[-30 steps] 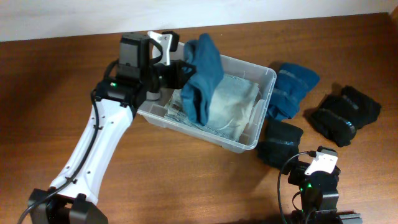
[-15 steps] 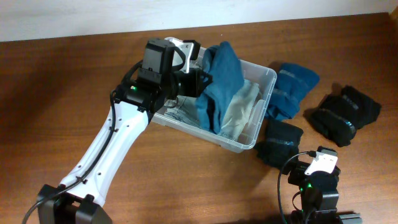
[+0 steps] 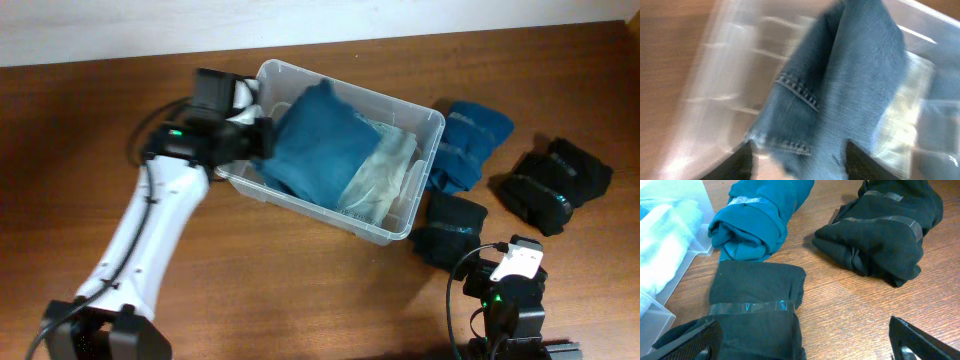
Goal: Pack container
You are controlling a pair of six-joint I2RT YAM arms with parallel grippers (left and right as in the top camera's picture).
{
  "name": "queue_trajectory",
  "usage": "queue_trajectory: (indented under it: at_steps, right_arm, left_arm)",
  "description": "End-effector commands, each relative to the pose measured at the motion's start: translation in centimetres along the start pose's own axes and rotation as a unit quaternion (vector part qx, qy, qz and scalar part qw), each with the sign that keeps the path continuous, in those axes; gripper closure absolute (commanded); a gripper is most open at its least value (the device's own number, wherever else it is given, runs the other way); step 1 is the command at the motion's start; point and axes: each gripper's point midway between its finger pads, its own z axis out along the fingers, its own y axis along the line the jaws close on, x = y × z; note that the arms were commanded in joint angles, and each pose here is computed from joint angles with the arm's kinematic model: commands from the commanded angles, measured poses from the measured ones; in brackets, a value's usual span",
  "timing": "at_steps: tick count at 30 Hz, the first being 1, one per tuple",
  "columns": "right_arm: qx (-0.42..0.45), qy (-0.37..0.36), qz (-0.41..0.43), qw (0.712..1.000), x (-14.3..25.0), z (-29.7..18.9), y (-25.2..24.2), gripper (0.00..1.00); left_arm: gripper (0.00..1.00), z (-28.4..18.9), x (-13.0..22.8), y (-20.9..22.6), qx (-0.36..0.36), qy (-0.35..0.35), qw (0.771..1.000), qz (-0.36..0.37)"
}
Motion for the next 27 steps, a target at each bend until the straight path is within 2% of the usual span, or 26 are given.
queue_trajectory:
  at_steps: [1, 7, 11, 13, 16, 18, 22, 27]
  right_arm:
    - [0.004, -0.003, 0.008, 1.000, 0.1, 0.1, -0.2, 0.02]
    - [0.004, -0.003, 0.008, 1.000, 0.1, 0.1, -0.2, 0.02]
    - [0.004, -0.003, 0.008, 1.000, 0.1, 0.1, -0.2, 0.02]
    - [0.004, -0.003, 0.008, 1.000, 0.1, 0.1, -0.2, 0.02]
    - [0.004, -0.003, 0.008, 1.000, 0.1, 0.1, -0.2, 0.02]
    - [0.004, -0.003, 0.008, 1.000, 0.1, 0.1, -0.2, 0.02]
    - [0.004, -0.003, 0.008, 1.000, 0.1, 0.1, -0.2, 0.02]
    - [0.004, -0.003, 0.008, 1.000, 0.1, 0.1, -0.2, 0.02]
  left_arm:
    - [0.30, -3.4, -2.6, 5.2, -0.041, -0.049, 0.996, -0.059]
    - [0.30, -7.1, -4.0, 10.5, -0.042, -0.094, 0.988, -0.117]
    - [0.30, -7.7, -3.9, 12.8, -0.061, -0.098, 0.988, -0.102]
    - [0.30, -7.5, -3.9, 12.7, -0.051, -0.094, 0.991, -0.077]
    - [0.30, -6.6, -3.9, 10.2, 0.013, -0.085, 0.996, 0.022]
    - [0.30, -5.7, -3.5, 9.5, 0.030, -0.074, 0.995, 0.067]
    - [0.30, -3.0, -2.3, 9.2, 0.044, -0.040, 0.992, 0.113]
    - [0.35, 1.6, -0.3, 7.7, 0.111, 0.004, 0.983, 0.146]
